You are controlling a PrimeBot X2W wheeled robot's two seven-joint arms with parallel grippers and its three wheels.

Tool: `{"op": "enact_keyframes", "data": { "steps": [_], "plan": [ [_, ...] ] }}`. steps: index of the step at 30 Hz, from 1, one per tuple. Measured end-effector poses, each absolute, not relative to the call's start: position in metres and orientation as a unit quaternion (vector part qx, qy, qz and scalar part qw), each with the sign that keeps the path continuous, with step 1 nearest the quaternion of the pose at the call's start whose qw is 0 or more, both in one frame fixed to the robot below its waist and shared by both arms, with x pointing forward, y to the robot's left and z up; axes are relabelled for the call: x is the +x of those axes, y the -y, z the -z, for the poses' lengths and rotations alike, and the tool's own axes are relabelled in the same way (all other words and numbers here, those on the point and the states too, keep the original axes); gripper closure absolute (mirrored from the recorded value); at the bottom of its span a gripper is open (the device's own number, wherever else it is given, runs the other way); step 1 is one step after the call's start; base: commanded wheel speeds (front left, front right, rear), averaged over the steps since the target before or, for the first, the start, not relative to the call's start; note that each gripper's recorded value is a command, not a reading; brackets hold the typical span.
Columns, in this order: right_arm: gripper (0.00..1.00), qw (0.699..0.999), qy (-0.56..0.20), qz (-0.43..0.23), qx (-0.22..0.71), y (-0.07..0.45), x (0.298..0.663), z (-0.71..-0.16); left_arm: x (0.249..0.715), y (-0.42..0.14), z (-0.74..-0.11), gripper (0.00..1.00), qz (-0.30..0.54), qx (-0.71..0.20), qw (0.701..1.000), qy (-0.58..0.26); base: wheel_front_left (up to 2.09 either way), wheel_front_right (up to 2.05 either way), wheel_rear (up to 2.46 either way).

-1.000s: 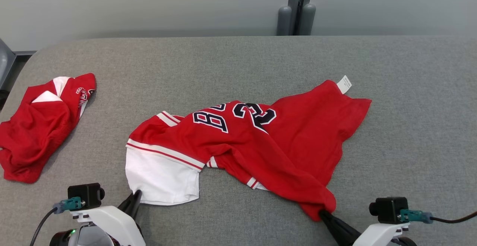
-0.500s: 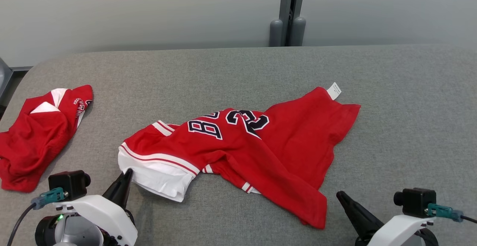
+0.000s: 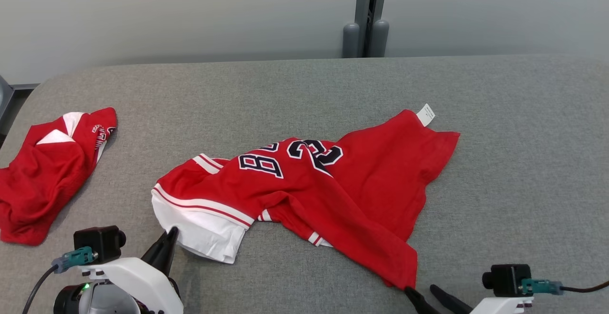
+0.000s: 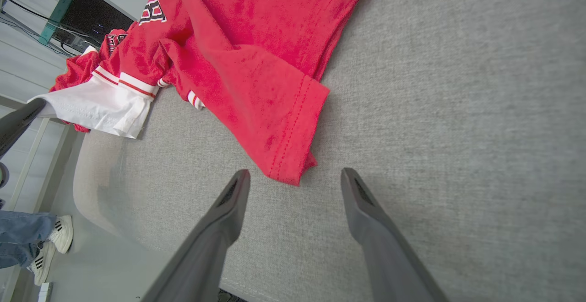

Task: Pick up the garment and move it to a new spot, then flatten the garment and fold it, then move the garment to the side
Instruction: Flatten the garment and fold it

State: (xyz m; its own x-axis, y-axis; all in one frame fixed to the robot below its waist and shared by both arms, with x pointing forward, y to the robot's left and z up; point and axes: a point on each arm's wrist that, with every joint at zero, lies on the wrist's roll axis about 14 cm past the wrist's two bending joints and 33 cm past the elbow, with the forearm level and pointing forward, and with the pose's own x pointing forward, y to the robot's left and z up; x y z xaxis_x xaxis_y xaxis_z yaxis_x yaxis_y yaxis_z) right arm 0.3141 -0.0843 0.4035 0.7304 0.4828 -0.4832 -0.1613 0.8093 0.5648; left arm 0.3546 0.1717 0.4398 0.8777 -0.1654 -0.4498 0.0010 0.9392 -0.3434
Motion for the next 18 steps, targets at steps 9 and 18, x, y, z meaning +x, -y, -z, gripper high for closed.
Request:
{"op": "enact_keyframes", "data": {
  "steps": [9, 18],
  "plan": [
    [0.16, 0.881, -0.349, -0.205, 0.243, 0.059, 0.31, -0.391, 0.351, -0.171, -0.437, 1.0, 0.044, -0.17, 0.952, -0.251, 0.0, 0.0, 0.0],
    [0.92, 0.883, -0.343, -0.212, 0.241, 0.049, 0.32, -0.389, 0.35, -0.171, -0.435, 1.0, 0.042, -0.17, 0.951, -0.255, 0.0, 0.0, 0.0]
  ]
}}
